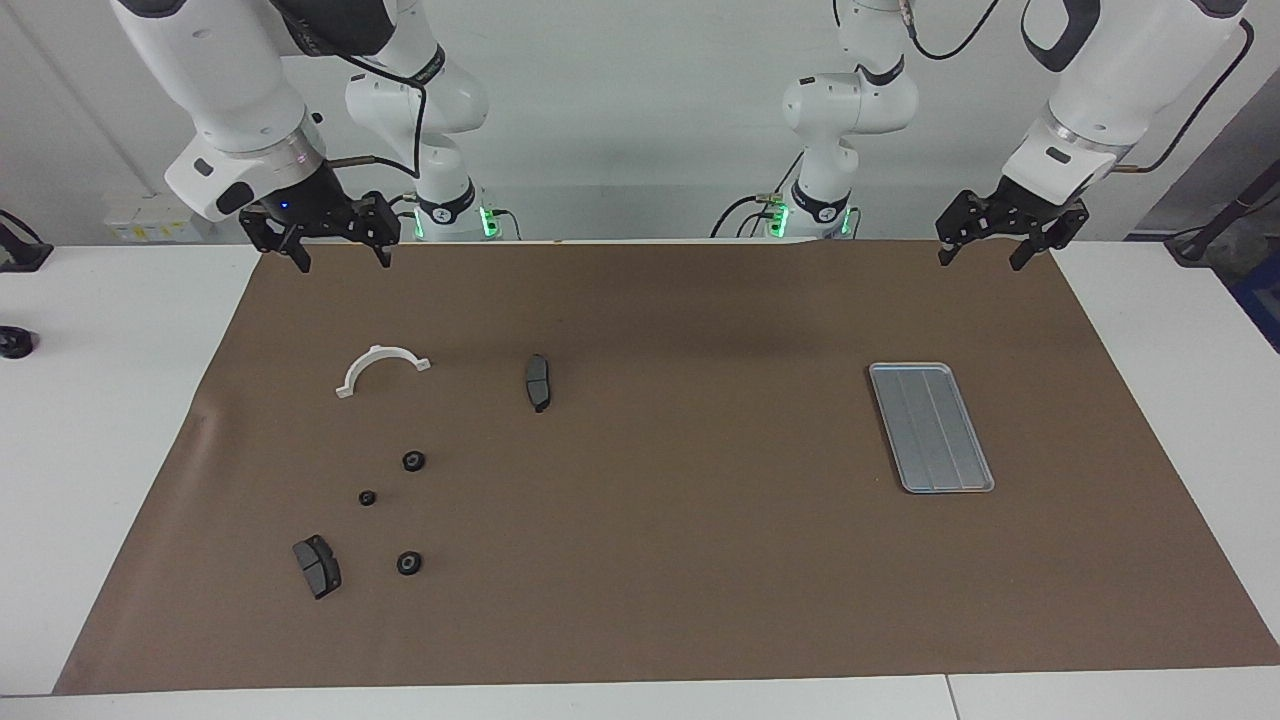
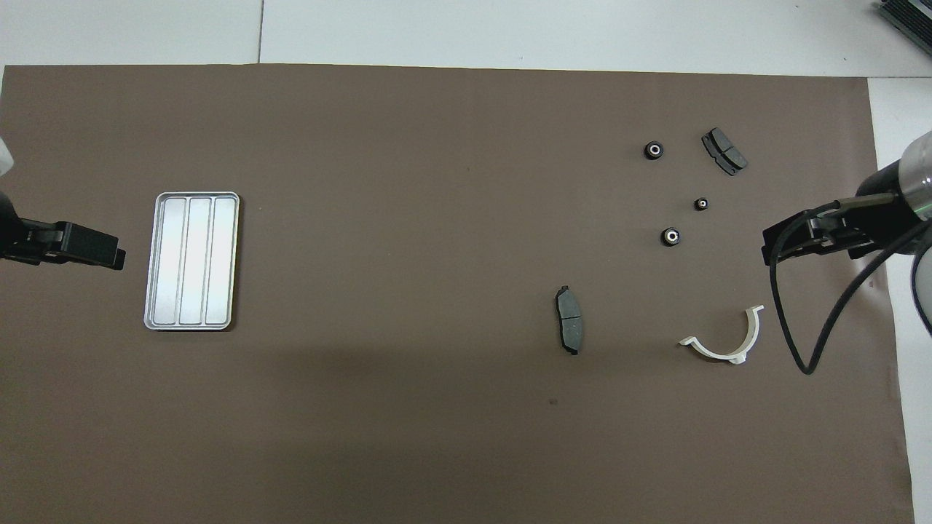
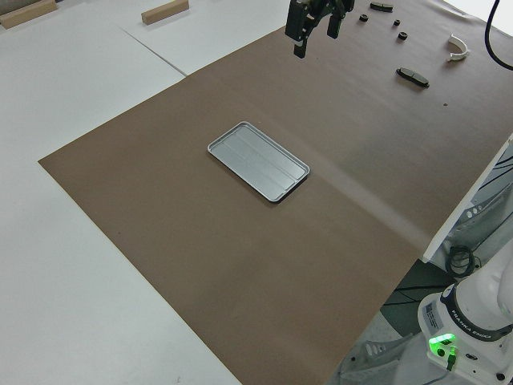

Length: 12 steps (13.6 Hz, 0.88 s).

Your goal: Place bearing gear from tray to pile

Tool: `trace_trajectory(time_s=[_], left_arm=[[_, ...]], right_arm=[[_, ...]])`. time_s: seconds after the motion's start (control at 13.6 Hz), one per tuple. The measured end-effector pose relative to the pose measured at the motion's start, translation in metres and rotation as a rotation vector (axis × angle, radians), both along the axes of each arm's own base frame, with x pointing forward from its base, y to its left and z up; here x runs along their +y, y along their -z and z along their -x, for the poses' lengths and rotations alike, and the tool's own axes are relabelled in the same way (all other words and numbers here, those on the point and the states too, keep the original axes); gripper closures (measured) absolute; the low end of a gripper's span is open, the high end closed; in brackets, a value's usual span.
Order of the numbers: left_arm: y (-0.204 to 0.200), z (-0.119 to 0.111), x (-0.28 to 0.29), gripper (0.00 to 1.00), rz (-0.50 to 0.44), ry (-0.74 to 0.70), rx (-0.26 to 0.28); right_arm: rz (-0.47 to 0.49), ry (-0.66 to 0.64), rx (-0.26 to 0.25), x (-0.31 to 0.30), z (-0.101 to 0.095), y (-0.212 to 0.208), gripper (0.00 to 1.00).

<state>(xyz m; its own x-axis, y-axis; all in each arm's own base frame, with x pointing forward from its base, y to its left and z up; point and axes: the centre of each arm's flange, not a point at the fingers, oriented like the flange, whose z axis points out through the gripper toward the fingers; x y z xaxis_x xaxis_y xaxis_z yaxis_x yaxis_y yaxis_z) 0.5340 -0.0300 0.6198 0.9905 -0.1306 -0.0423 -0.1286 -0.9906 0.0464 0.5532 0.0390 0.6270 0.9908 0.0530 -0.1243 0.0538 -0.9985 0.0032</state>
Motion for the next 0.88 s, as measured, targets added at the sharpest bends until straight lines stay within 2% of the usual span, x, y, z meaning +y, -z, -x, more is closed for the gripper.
trace_trajectory(time_s=[0.29,0.66,0.88], left_arm=[[0.000,0.000,0.000,0.00,0.000,0.000,0.000],[0.000,0.000,0.000,0.00,0.000,0.000,0.000],[0.000,0.000,0.000,0.00,0.000,0.000,0.000]], right_arm=[[-0.001,0.011,-0.016,-0.006,-0.002,-0.001,0.00],[-0.005,0.039,-0.098,-0.021,-0.013,-0.004,0.00],[-0.006,0.045,-0.115,-0.024,-0.015,-0.004,0.00]])
